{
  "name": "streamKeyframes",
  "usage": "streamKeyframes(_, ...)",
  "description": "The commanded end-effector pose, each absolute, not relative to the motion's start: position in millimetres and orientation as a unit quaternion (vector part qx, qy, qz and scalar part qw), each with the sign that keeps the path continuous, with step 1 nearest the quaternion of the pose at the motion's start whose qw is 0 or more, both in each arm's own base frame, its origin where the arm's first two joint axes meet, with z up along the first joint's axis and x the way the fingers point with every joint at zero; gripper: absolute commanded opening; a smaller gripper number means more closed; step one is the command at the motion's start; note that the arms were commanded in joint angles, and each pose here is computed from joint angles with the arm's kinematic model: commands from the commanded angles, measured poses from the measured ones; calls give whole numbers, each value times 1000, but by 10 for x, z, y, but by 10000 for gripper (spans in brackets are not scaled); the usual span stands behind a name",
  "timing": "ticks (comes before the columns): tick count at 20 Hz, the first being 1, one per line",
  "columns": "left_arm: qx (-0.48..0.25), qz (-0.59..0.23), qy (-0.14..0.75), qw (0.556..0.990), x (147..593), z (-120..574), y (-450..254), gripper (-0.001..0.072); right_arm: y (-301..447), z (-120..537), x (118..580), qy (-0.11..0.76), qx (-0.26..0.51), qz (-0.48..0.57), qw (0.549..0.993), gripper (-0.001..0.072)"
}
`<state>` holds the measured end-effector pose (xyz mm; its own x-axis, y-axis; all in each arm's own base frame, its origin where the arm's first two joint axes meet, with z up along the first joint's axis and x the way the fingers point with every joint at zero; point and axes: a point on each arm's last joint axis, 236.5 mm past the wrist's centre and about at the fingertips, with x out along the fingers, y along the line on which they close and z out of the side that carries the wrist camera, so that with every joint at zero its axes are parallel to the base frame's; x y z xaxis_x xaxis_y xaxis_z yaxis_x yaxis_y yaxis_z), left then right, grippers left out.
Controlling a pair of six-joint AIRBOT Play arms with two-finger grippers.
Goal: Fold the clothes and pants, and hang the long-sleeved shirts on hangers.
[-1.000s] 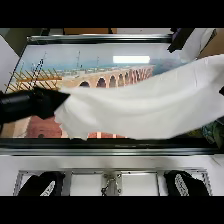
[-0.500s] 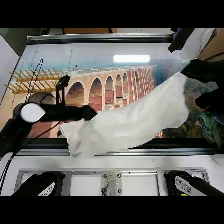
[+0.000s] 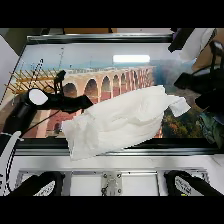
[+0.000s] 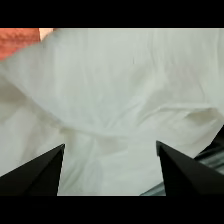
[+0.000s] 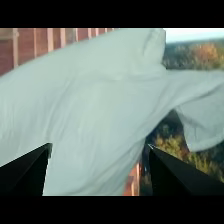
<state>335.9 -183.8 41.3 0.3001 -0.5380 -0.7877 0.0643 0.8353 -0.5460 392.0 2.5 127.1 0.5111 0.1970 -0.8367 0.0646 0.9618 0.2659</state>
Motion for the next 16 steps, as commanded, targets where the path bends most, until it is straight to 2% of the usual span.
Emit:
streamKeyframes(1, -197, -198, 593, 755, 2985, -7, -1988, 623, 47, 673, 3384, 545, 158, 11, 823, 650)
streamKeyframes(4, -196, -187, 614, 742, 2937, -293, -2066, 623, 301, 159, 3027, 599, 219, 17, 770, 650)
streamKeyframes(7, -193, -177, 620, 739, 3008, -467, -2036, 623, 590, -164, 2912, 611, 200, 56, 764, 650)
streamKeyframes(11, -190, -173, 617, 744, 3092, -576, -2022, 623, 1016, -297, 3078, 591, 226, 75, 770, 650)
streamKeyframes(16, -242, -157, 598, 748, 3466, -487, -1992, 623, 1284, -441, 3421, 564, 317, 71, 759, 650)
